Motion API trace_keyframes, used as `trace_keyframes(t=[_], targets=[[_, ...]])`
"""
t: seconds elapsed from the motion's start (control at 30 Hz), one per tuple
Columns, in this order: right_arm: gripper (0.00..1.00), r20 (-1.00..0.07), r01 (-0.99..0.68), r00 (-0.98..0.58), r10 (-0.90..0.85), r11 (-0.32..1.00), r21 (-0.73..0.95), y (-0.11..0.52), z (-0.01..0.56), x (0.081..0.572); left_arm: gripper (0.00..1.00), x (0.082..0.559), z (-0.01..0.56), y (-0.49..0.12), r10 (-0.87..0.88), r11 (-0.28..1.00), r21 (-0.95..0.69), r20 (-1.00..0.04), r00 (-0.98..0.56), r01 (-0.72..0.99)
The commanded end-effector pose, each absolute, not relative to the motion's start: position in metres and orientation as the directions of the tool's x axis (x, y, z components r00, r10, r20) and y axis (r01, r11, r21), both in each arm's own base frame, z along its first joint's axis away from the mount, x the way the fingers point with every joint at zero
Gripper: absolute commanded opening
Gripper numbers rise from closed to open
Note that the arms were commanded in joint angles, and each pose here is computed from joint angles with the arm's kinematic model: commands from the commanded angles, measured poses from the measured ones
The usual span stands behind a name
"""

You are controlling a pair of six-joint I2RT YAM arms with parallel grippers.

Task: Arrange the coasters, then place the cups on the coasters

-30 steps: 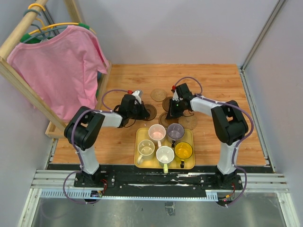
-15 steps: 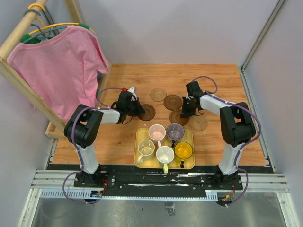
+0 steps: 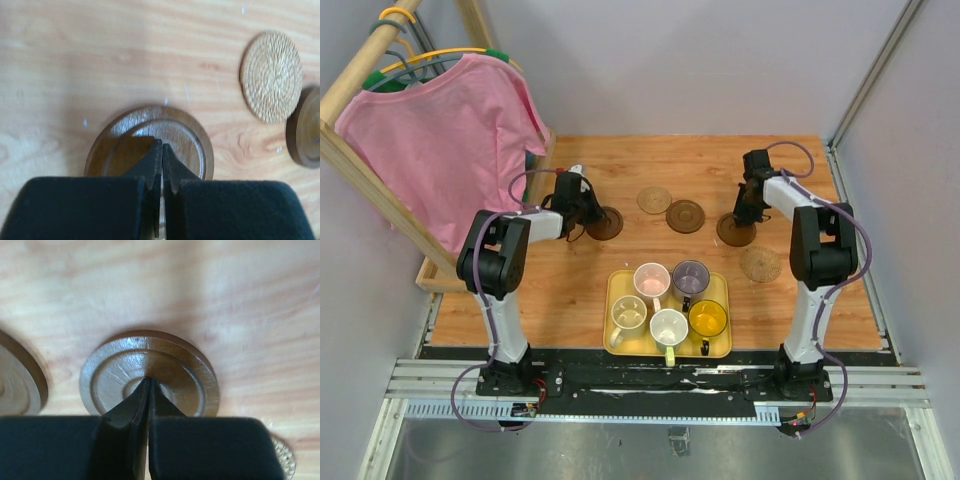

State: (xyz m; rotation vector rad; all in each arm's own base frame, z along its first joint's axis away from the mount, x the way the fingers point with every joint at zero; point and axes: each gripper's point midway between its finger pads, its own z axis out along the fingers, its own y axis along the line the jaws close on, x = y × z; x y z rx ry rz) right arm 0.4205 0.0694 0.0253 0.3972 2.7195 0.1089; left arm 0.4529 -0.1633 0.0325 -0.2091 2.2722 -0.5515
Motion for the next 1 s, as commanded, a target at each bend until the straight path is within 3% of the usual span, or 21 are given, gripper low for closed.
trace_keyframes(t=[0.0, 0.37, 0.6, 0.77, 0.97], targets=[[0.01, -0.383, 0.247, -0.887, 0.258, 0.966, 0.078, 0.056, 0.024, 0.449, 0.01, 0.482, 0.036, -0.159, -0.322, 0.895, -0.446, -0.664, -0.674, 0.011], [0.01, -0.446, 0.194, -0.868, 0.220, 0.976, 0.103, 0.065, 0.032, 0.505, 0.01, 0.527, 0.033, -0.172, -0.336, 0.862, -0.503, -0.647, -0.684, 0.052], [0.01, -0.476, 0.148, -0.855, 0.204, 0.977, 0.153, 0.076, 0.048, 0.516, 0.01, 0.543, 0.035, -0.189, -0.337, 0.825, -0.555, -0.634, -0.696, 0.106], [0.01, -0.580, 0.080, -0.800, 0.154, 0.985, 0.151, 0.082, 0.088, 0.513, 0.01, 0.542, 0.073, -0.195, -0.326, 0.804, -0.565, -0.683, -0.654, 0.189], [0.02, -0.623, -0.021, -0.779, 0.077, 0.989, 0.150, 0.103, 0.114, 0.499, 0.01, 0.527, 0.118, -0.187, -0.322, 0.814, -0.531, -0.750, -0.578, 0.237]])
